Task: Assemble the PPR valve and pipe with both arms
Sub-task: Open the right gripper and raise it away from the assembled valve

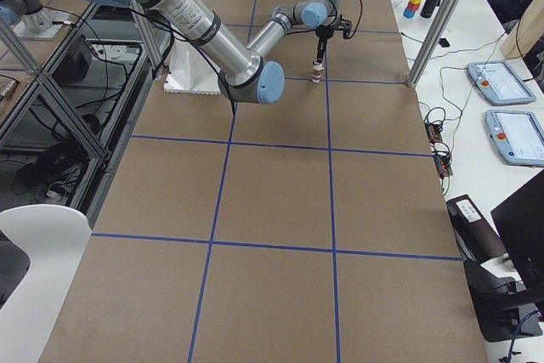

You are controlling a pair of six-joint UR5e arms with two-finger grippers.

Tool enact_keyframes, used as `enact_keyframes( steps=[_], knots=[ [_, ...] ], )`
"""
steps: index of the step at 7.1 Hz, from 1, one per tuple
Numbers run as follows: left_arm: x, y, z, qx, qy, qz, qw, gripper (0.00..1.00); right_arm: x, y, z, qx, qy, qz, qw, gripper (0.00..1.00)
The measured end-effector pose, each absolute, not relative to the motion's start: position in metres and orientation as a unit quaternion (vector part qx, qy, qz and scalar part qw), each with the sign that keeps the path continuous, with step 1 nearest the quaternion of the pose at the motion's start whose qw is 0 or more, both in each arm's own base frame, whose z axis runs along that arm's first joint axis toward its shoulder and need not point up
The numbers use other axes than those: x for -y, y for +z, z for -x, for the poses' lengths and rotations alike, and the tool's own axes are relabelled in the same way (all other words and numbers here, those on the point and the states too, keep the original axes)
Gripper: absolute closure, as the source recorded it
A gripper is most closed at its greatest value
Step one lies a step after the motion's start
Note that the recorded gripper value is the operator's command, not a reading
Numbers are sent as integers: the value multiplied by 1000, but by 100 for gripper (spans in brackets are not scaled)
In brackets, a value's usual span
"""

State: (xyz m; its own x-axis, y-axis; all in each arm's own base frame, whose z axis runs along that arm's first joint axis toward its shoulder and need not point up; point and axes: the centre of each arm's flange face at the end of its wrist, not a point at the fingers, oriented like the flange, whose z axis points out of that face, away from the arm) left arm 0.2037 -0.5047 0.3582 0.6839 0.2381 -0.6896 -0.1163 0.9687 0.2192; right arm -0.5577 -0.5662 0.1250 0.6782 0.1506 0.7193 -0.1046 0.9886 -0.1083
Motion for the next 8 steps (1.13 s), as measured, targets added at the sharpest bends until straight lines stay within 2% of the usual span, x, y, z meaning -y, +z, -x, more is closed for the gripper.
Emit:
enact_keyframes(
  steps=[2,3,5,8],
  knots=[
    [504,356,-203,-386,97,-81,914,1,571,114,534,414,72,18,907,18],
    [503,355,-201,-386,98,-83,913,1,569,124,505,426,76,13,901,1],
    [505,365,-185,-381,96,-86,915,1,554,193,409,438,83,-4,895,1],
    [503,413,-131,-356,121,-95,922,1,538,312,265,415,44,-36,908,1]
  ],
)
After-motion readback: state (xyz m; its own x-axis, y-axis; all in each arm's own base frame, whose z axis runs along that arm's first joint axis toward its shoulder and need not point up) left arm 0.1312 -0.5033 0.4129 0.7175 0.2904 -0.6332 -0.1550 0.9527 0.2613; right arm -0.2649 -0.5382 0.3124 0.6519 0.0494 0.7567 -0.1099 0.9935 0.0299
